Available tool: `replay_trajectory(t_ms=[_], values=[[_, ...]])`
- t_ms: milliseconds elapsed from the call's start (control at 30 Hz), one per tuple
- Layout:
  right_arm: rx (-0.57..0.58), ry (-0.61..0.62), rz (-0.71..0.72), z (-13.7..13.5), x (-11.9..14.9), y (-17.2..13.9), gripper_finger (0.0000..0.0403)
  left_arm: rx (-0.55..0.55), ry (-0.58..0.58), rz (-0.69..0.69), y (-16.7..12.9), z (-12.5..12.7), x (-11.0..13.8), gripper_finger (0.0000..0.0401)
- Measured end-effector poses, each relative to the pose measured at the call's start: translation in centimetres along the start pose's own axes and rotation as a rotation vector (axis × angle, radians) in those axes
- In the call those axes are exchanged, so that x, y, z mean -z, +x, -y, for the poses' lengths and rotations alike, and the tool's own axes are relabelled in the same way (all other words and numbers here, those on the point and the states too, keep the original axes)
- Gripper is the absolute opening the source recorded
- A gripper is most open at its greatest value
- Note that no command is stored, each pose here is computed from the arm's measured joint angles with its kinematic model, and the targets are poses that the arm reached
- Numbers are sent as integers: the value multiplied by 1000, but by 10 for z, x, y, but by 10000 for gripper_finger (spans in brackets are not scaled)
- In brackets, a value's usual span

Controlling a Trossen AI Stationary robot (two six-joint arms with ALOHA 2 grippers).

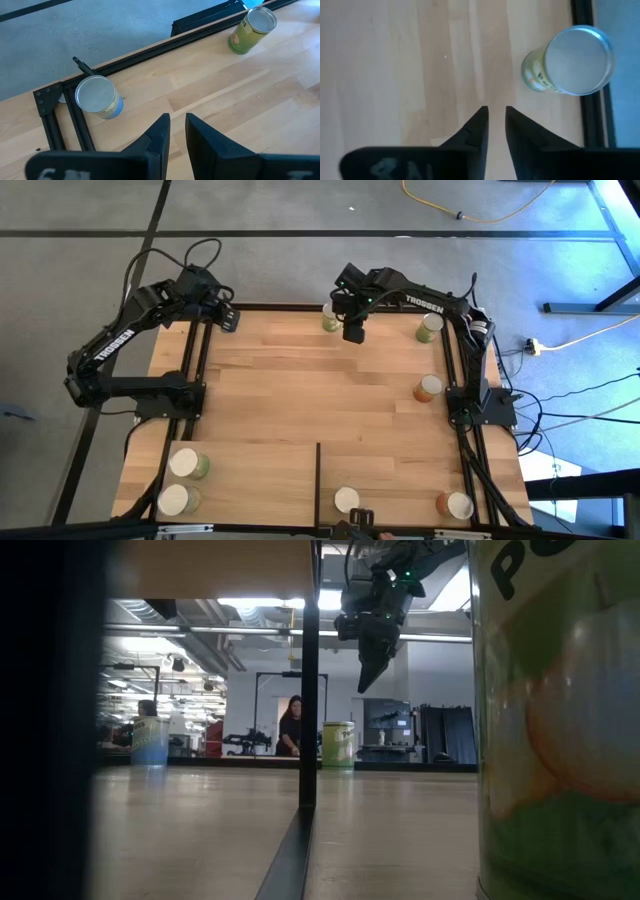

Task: Pick and place cans onto a shelf
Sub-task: Put the canned peaches on the shelf

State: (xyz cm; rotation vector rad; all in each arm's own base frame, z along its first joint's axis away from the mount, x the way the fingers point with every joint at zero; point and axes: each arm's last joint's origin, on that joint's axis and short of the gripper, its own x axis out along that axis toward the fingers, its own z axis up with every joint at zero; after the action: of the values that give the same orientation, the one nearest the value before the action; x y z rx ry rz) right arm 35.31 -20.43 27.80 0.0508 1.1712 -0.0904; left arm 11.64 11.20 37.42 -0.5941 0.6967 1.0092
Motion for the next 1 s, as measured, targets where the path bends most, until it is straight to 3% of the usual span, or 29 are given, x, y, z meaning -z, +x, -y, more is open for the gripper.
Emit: replay_trajectory(t_ms=[367, 533, 667, 1000], values=[[52, -294, 50, 11, -2, -2, 98, 0, -1, 0, 0, 0, 0, 53], [57, -317, 32, 37, 10, 0, 98, 0, -27, 0, 0, 0, 0, 53], [-36, -317, 67, 52, 19, 11, 98, 0, -33, 0, 0, 0, 0, 53], [33, -539, 11, 55, 14, 35, 98, -4, -82, 0, 1, 0, 0, 53]])
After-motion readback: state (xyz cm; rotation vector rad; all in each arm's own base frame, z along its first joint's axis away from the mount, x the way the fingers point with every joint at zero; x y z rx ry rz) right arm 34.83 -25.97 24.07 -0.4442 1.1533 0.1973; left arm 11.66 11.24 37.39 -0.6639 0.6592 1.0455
